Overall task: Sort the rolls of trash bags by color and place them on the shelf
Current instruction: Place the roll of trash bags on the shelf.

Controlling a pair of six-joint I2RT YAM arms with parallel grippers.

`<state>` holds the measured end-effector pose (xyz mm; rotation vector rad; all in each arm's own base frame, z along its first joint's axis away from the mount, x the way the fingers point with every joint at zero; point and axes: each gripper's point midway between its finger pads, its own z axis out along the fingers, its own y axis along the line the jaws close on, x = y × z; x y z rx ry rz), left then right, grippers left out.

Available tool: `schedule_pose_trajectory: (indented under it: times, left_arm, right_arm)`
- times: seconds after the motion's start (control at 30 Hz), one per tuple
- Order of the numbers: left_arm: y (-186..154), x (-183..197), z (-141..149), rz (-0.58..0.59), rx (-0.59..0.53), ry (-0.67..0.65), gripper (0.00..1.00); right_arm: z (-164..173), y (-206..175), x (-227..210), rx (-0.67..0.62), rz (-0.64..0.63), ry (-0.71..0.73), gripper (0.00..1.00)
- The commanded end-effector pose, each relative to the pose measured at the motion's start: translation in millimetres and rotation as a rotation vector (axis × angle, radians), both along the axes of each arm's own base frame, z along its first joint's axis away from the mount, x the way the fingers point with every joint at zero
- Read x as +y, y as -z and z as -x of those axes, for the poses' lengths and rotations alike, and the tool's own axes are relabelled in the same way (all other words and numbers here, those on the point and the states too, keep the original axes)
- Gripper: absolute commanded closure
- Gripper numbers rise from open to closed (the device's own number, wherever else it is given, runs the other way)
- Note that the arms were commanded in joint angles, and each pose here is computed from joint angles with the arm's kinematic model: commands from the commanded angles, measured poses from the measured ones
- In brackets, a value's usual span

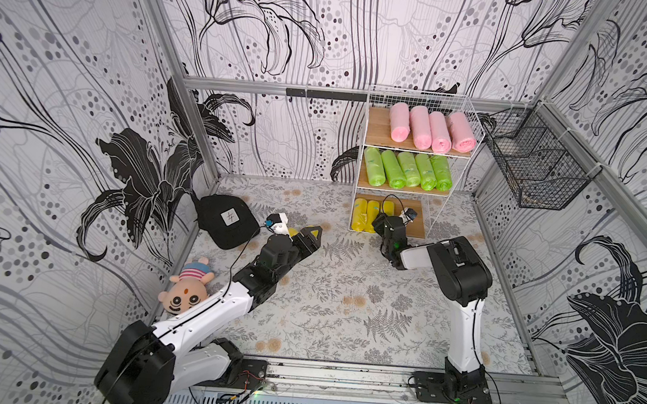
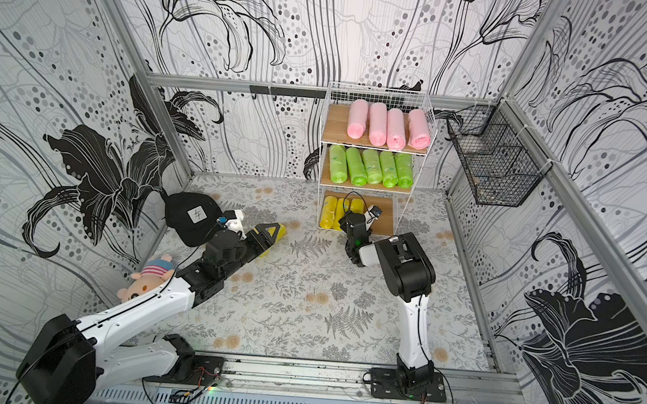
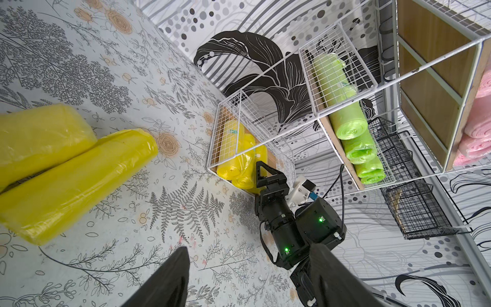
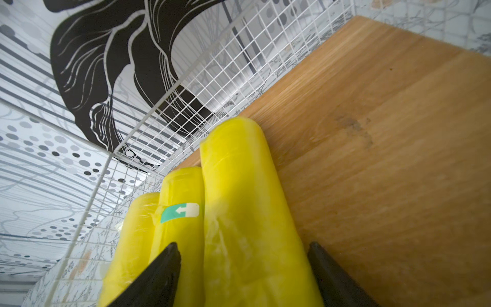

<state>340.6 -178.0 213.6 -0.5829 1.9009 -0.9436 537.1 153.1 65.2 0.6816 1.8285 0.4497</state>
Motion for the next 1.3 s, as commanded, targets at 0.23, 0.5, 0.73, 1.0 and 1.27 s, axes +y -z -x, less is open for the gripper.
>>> schedule_pose_trajectory:
  times: [0.23, 0.5, 0.73, 1.0, 1.27]
  left_arm:
    - [23, 25, 1, -0.229, 0.054, 0.000, 0.21]
    - [46, 33, -9, -0.491, 0.125, 0.057, 0.21]
    - [72, 34, -35, -0.757, 0.192, 0.127, 0.21]
    - [119, 23, -76, -0.976, 0.345, 0.272, 0.23]
    - [145, 30, -111, -1.139, 0.439, 0.326, 0.26]
  right_arm:
    - [20, -32, -15, 0.003, 0.030, 0.022, 0.11]
    - [54, -41, -33, 0.005, 0.060, 0.035, 0.10]
    - [88, -38, -32, 0.032, 0.053, -0.049, 0.10]
    - [129, -46, -26, 0.087, 0.096, -0.178, 0.10]
    - [162, -45, -29, 0.126, 0.119, -0.248, 0.10]
